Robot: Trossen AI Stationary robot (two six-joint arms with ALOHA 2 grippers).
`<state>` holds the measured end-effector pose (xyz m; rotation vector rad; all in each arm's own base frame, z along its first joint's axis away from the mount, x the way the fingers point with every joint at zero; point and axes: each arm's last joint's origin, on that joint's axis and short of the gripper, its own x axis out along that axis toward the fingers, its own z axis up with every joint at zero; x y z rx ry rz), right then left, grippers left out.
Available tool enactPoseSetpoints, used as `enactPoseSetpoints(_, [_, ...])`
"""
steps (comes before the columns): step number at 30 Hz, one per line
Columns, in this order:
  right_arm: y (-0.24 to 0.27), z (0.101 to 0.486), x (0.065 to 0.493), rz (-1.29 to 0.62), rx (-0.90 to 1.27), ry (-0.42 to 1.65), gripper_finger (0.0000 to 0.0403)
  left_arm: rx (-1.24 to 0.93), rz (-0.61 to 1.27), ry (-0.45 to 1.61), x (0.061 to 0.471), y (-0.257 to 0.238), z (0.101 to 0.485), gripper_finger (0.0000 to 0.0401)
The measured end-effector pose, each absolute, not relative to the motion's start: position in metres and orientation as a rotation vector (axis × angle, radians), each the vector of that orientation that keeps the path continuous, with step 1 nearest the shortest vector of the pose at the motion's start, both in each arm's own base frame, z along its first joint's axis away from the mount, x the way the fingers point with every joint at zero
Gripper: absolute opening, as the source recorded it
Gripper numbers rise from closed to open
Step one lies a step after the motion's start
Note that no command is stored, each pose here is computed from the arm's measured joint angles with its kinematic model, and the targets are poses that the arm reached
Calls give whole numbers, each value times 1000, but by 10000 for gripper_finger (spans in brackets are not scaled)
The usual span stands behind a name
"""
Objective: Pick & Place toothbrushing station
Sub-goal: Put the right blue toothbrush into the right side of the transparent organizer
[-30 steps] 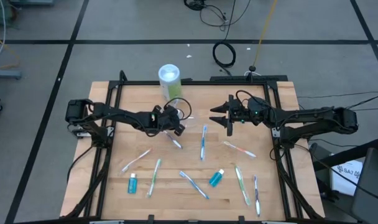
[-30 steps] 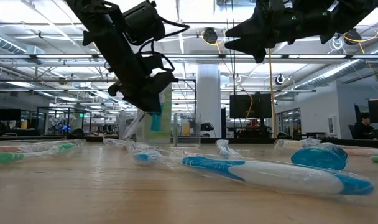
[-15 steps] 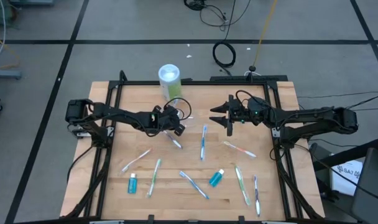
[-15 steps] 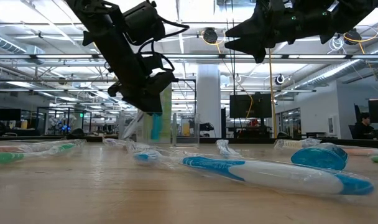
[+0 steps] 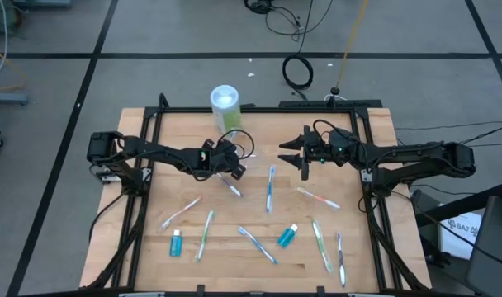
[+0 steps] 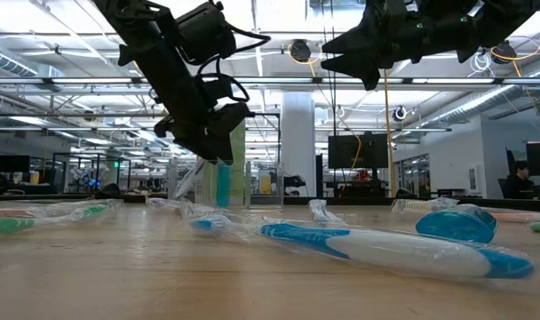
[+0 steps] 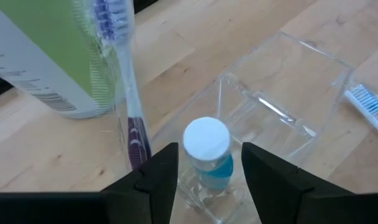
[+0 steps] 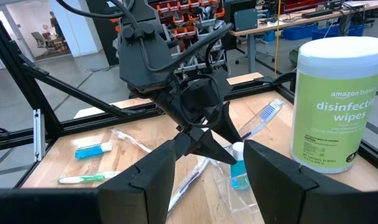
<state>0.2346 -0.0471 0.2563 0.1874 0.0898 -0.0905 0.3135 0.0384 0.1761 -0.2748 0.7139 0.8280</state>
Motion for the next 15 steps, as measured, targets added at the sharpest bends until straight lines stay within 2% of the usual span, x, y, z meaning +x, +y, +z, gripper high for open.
enactPoseSetpoints(6, [-47, 256, 235, -91, 187, 90, 183, -251, 815, 695, 311, 38, 186, 184])
enactPoseSetpoints(15, [-47, 253, 234, -93, 193, 124, 183, -244, 764, 558, 292, 35, 234, 184])
